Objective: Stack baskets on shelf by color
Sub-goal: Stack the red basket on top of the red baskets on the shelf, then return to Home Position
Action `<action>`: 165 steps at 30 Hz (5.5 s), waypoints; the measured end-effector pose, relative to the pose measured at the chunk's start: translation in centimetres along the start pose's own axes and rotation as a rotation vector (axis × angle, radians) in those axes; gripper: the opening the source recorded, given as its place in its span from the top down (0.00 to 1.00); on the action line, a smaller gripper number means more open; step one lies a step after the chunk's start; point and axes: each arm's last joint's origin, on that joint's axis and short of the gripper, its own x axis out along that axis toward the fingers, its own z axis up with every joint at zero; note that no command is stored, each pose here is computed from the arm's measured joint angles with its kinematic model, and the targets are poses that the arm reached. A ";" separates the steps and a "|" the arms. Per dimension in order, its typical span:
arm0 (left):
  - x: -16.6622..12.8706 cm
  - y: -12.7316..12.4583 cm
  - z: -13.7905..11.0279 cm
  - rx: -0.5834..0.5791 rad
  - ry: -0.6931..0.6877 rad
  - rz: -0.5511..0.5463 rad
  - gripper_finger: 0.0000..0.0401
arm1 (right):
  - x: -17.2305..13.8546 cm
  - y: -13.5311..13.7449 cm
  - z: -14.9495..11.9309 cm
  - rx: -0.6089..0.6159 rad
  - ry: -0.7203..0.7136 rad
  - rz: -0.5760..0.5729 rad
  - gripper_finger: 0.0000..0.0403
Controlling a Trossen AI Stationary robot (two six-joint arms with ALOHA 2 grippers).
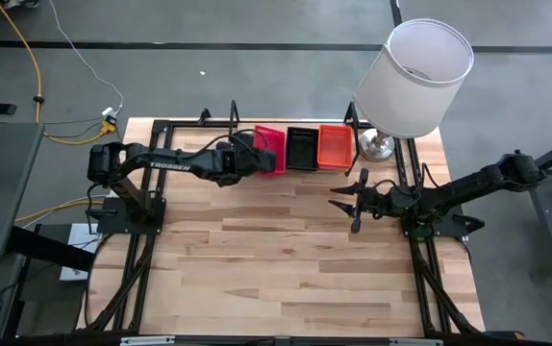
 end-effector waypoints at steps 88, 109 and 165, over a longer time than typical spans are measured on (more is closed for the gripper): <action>-13.5 15.0 -3.2 0.463 -0.511 -1.146 1.00 | 0.0 0.0 -0.2 0.000 0.016 -0.002 0.67; -9.9 19.9 -10.0 0.391 -0.486 -1.210 1.00 | -0.6 -0.5 0.7 0.156 -0.039 -0.045 0.67; -9.0 20.4 -10.1 0.402 -0.504 -0.905 0.99 | -6.5 -3.7 -3.1 0.128 -0.035 0.061 1.00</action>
